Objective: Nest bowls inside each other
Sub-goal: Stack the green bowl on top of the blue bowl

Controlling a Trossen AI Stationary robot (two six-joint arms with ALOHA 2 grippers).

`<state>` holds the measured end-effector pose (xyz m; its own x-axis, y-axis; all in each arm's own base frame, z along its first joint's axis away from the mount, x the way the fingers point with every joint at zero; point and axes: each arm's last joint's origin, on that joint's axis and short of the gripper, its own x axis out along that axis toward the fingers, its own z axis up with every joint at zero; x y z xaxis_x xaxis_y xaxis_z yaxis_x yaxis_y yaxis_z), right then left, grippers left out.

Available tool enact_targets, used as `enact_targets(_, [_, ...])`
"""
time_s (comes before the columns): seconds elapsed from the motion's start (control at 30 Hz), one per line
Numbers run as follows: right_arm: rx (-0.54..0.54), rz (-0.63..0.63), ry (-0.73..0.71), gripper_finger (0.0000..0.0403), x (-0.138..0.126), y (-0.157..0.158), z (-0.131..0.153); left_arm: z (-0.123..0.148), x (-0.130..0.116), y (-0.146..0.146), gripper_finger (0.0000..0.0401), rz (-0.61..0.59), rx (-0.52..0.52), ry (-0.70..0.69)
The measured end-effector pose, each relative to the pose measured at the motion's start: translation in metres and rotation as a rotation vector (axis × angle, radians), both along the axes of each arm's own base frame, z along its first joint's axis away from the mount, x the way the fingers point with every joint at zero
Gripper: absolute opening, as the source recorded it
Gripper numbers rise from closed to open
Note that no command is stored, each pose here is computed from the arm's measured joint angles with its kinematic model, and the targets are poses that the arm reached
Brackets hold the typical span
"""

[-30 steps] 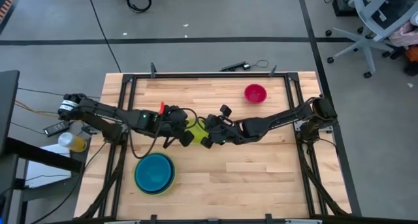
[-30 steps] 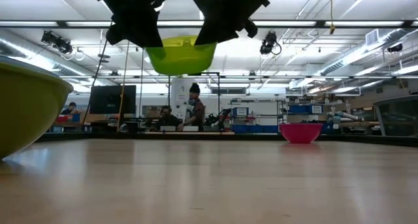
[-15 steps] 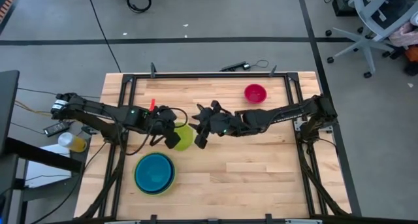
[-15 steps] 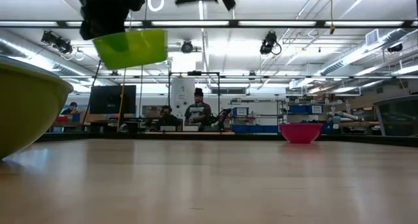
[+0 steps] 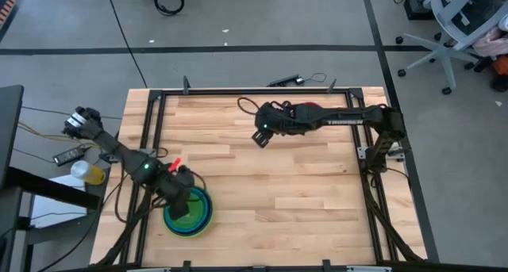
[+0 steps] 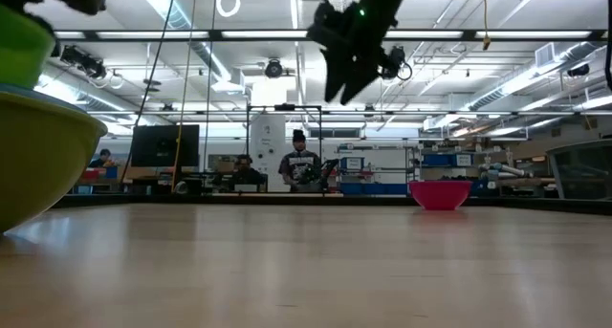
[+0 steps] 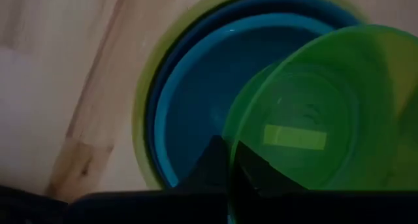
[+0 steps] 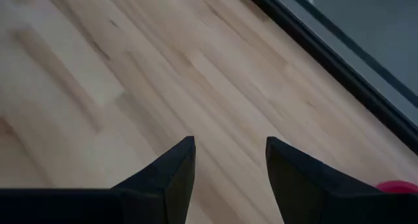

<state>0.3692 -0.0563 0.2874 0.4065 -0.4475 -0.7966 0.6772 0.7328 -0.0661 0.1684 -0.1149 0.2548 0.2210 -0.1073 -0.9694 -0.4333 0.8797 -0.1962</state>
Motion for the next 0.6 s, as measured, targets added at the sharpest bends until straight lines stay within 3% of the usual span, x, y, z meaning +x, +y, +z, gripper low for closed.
enact_targets(0.1, [0.042, 0.007, 0.035, 0.0191, -0.009, -0.017, -0.009, -0.012, -0.005, -0.004, 0.0005, 0.076, 0.013, 0.006])
enact_targets(0.2, [0.106, 0.021, 0.096, 0.0192, -0.018, -0.034, -0.026, -0.022, -0.005, -0.007, 0.0035, 0.126, -0.01, -0.018])
enact_targets(0.4, [0.126, 0.026, 0.261, 0.0192, -0.043, -0.064, -0.056, -0.025, -0.003, -0.009, 0.0151, 0.198, -0.049, -0.035])
enact_targets(0.6, [0.158, -0.067, 0.387, 0.0192, -0.065, -0.085, -0.062, -0.011, 0.0, -0.013, 0.0247, 0.223, -0.097, -0.061])
